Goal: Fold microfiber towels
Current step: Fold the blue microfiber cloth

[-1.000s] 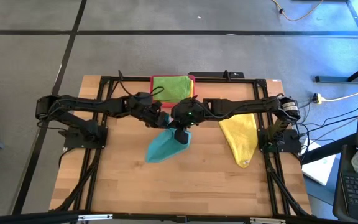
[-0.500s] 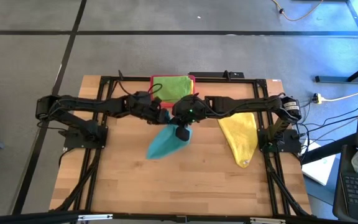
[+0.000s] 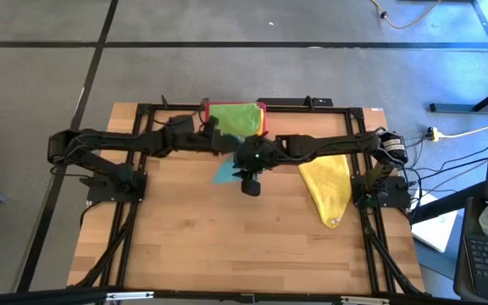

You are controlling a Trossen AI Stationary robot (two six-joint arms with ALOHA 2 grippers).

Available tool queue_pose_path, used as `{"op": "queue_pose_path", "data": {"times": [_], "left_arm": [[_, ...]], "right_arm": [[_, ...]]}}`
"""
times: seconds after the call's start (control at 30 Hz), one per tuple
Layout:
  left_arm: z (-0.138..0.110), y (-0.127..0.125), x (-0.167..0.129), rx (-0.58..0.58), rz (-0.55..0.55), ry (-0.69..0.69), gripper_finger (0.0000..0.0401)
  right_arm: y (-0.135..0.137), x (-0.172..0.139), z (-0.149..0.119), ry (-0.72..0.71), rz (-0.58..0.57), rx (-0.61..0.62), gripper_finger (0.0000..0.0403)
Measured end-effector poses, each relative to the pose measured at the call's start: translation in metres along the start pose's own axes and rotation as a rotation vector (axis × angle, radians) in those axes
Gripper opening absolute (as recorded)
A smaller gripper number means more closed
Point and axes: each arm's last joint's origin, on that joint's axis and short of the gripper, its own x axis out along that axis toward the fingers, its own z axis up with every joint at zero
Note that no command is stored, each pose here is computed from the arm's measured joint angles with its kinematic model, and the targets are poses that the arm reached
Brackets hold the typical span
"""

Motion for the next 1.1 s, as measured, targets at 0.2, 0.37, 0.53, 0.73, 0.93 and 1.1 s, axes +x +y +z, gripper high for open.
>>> {"op": "queue_pose_path", "data": {"times": [0.2, 0.37, 0.53, 0.73, 0.93, 1.1], "left_arm": [[0.005, -0.001, -0.004, 0.005, -0.008, 0.003, 0.0000], [0.005, -0.001, -0.004, 0.011, -0.008, 0.002, 0.0000], [0.005, -0.001, -0.004, 0.037, -0.007, 0.005, 0.0000], [0.007, 0.000, -0.004, 0.039, -0.002, -0.004, 0.0000], [0.008, 0.001, -0.004, 0.042, 0.004, -0.021, 0.0000], [0.008, 0.001, -0.004, 0.049, 0.004, -0.022, 0.0000]], "right_arm": [[0.001, -0.003, 0.000, 0.005, -0.011, -0.001, 0.0137], [0.001, -0.017, 0.002, 0.005, -0.016, -0.001, 0.0120], [0.002, -0.047, 0.005, 0.002, -0.021, -0.006, 0.0103], [0.005, -0.091, 0.006, -0.018, 0.019, -0.003, 0.0102], [0.008, -0.126, -0.003, 0.008, -0.144, -0.043, 0.0103], [-0.008, -0.106, -0.006, -0.045, -0.211, -0.083, 0.0104]]}}
